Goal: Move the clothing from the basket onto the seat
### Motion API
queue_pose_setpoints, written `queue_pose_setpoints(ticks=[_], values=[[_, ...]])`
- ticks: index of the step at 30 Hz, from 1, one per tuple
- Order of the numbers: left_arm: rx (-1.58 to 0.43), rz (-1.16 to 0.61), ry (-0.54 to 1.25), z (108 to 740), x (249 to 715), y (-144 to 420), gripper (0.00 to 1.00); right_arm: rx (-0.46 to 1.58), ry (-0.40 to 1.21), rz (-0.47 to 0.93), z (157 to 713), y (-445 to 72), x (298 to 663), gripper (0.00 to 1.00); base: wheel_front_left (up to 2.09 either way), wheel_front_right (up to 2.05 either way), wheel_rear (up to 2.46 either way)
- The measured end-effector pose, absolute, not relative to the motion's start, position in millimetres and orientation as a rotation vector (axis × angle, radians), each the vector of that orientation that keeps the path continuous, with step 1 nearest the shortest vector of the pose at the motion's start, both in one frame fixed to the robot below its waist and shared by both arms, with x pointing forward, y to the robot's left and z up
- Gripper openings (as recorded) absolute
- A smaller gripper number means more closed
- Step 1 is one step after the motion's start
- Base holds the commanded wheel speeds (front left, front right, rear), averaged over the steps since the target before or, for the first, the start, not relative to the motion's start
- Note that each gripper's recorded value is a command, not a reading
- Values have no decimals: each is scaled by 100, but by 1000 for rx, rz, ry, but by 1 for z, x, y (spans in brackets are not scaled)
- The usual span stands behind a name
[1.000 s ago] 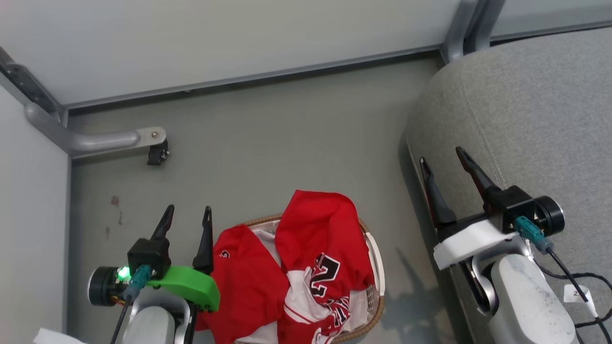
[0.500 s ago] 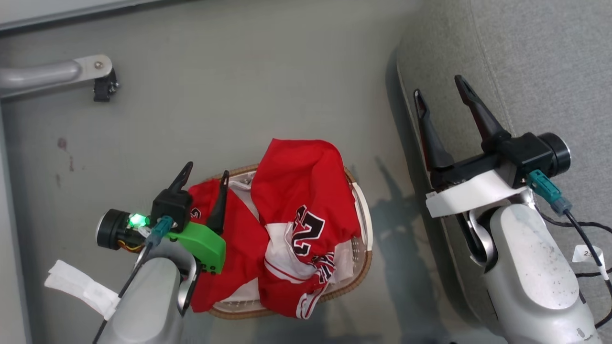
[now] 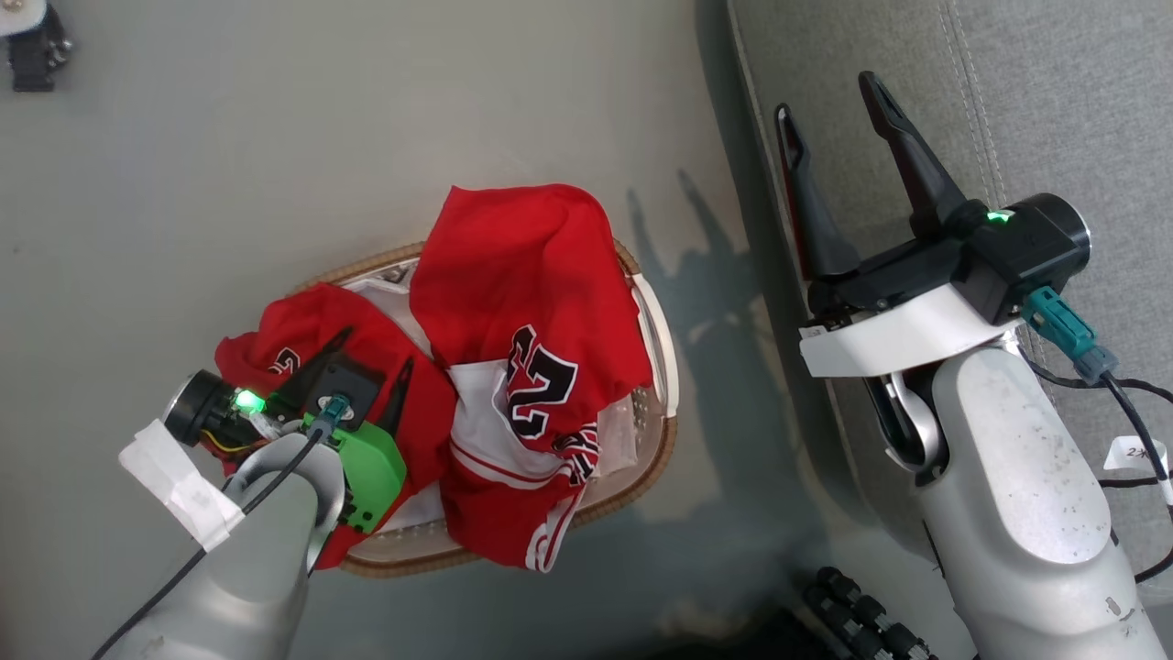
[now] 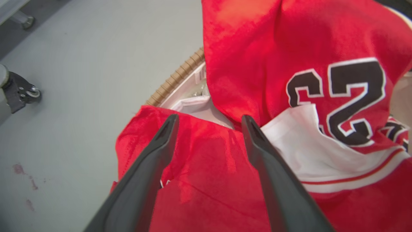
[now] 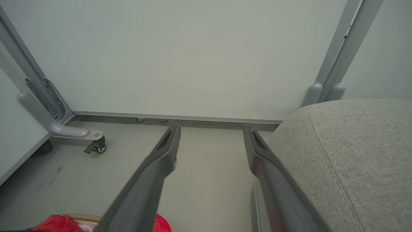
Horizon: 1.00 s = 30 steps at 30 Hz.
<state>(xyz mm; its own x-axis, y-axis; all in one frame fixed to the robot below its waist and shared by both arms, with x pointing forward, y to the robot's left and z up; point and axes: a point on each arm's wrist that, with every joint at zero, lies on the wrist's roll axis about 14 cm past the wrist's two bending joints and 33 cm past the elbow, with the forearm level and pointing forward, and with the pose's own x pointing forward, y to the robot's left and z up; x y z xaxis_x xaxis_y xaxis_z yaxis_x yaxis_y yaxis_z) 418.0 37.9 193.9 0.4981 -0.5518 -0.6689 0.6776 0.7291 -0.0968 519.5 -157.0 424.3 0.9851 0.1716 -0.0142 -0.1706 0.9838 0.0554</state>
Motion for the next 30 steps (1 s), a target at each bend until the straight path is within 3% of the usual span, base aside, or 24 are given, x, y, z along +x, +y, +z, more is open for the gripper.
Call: queue_pose_setpoints(ticks=[7, 17, 29, 30], values=[[394, -915, 869, 146, 401, 40, 100, 62, 72, 162, 402, -163, 517, 100, 0, 0, 0], [627, -1001, 1036, 105, 393, 48, 100, 78, 121, 154, 382, -167, 513, 100, 0, 0, 0], [702, -1047, 1182, 76, 374, 55, 100, 90, 123, 134, 377, -176, 516, 100, 0, 0, 0], [708, -1053, 1183, 74, 373, 55, 93, 88, 123, 132, 377, -177, 517, 100, 0, 0, 0]])
